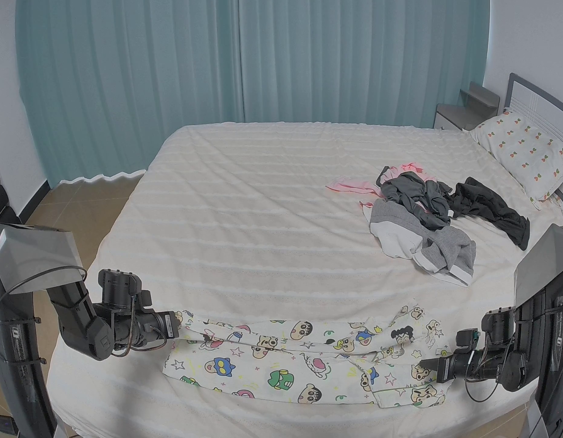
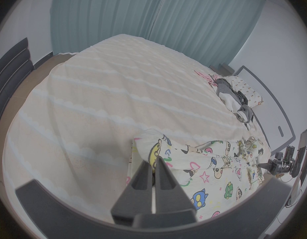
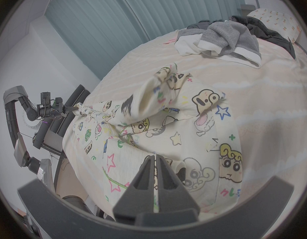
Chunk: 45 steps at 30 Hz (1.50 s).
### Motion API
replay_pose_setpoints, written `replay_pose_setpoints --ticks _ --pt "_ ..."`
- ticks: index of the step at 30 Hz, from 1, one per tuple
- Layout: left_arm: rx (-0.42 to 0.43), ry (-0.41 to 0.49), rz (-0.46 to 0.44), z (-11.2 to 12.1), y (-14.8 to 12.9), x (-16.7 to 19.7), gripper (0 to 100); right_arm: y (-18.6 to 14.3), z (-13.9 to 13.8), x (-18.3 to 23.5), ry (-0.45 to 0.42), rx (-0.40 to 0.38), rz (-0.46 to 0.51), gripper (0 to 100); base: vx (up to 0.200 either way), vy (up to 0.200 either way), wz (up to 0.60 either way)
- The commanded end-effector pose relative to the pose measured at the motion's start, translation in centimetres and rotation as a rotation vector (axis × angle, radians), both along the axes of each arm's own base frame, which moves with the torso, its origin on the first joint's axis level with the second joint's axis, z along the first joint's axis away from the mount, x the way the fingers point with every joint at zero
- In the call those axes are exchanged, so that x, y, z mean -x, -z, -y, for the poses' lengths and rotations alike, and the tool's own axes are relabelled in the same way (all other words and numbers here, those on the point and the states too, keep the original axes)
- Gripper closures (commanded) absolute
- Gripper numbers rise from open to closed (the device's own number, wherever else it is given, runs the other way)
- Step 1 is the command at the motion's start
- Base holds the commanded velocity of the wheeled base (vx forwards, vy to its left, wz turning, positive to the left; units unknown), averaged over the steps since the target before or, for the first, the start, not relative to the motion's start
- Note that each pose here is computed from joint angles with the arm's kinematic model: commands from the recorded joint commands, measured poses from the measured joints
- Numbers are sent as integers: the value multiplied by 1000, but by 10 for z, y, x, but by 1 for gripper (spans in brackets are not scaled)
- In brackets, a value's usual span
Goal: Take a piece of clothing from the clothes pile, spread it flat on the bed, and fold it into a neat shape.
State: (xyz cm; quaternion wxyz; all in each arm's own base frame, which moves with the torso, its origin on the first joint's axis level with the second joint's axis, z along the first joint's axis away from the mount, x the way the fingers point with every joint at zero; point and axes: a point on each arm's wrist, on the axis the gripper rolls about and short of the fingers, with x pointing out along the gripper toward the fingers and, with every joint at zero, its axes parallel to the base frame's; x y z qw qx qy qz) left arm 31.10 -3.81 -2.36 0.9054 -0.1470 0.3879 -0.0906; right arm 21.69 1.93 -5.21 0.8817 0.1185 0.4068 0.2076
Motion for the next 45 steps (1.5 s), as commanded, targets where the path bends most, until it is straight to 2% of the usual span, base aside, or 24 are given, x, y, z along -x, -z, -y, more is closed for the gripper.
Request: replay_pose_setpoints --ticks 1,6,7,8,9,12,15,18,19,20,23,26,29,34,41,45 --pt "0 0 -18 0 4 2 0 -12 0 3 -3 -9 37 100 0 0 0" --pt "7 -11 -7 -2 3 6 0 -43 -2 -2 -2 -28 177 100 0 0 0" --pt "7 -11 -7 -2 3 6 0 -43 -2 -2 -2 -28 177 100 0 0 0" --pt "17 -26 16 -4 1 6 0 -54 -9 -7 -9 -54 228 100 0 0 0" --pt "17 -26 16 -4 1 6 0 -54 -9 -7 -9 -54 228 100 0 0 0" --pt "96 -105 63 -10 -10 5 0 -68 -27 -19 -18 -110 294 100 0 0 0" --pt "159 -166 91 -14 -20 4 0 -69 -41 -31 -13 -123 323 100 0 0 0" --pt "293 -281 111 -23 -37 4 0 -64 -63 -53 15 -130 329 100 0 0 0" --pt "322 -301 109 -25 -40 4 0 -63 -67 -57 16 -130 324 100 0 0 0" --pt "404 -347 109 -28 -49 5 0 -57 -75 -67 23 -122 303 100 0 0 0" --pt "564 -423 92 -33 -65 13 0 -45 -87 -87 52 -80 256 100 0 0 0" --pt "652 -437 62 -38 -69 24 0 -35 -91 -101 82 -25 185 100 0 0 0" --pt "673 -434 50 -42 -63 34 0 -30 -91 -101 99 44 58 100 0 0 0" --pt "675 -437 84 -45 -50 32 0 -29 -84 -84 107 109 -59 100 0 0 0" --pt "675 -425 90 -44 -45 38 0 -28 -74 -54 139 193 -126 100 0 0 0" --pt "674 -427 86 -44 -43 38 0 -24 -70 -45 143 216 -158 100 0 0 0"
